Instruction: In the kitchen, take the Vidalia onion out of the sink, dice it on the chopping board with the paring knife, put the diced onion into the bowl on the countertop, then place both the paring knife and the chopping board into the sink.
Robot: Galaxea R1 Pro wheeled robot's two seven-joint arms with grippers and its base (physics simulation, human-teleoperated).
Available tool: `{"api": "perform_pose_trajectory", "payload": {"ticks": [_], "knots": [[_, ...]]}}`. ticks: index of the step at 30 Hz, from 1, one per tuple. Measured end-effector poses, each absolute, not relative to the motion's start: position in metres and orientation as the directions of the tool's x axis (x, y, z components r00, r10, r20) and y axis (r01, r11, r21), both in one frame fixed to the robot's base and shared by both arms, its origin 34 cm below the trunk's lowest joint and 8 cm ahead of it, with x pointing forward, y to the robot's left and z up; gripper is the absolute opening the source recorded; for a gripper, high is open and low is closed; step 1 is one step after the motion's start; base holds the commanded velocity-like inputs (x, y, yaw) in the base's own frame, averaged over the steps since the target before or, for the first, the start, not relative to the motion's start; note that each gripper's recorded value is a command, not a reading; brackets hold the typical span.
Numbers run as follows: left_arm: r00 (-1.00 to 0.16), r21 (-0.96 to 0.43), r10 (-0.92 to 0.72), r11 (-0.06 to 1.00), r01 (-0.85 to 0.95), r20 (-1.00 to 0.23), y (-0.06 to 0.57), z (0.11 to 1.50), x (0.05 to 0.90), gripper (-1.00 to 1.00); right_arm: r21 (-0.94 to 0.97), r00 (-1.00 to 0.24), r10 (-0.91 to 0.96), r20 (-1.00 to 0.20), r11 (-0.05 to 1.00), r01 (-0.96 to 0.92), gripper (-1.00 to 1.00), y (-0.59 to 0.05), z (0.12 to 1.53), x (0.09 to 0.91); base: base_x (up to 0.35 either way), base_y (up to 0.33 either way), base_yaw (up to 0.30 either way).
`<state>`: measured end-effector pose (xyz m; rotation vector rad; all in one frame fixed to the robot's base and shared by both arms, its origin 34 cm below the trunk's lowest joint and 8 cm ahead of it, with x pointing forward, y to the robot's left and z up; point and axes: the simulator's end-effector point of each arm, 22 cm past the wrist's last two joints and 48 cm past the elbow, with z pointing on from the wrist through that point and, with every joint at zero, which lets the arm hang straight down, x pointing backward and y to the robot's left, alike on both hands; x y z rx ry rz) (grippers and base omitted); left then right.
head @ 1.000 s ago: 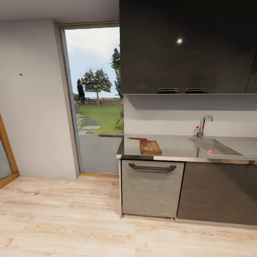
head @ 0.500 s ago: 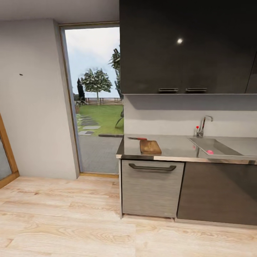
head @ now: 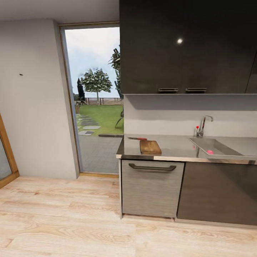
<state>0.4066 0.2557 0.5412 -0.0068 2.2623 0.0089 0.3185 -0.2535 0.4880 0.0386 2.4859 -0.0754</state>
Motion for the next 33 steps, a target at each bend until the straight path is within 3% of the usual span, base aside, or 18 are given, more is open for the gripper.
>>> {"api": "perform_pose_trajectory", "payload": {"ticks": [33], "knots": [[-0.646, -0.003, -0.007, 1.0, -0.008, -0.763, 0.2512, 0.5382, 0.4026, 1.0, -0.042, -0.794, 0.011, -0.608, 0.998, 0.046, 1.0, -0.2523, 0.4878, 0.3183, 0.0, 0.0, 0.0]]}}
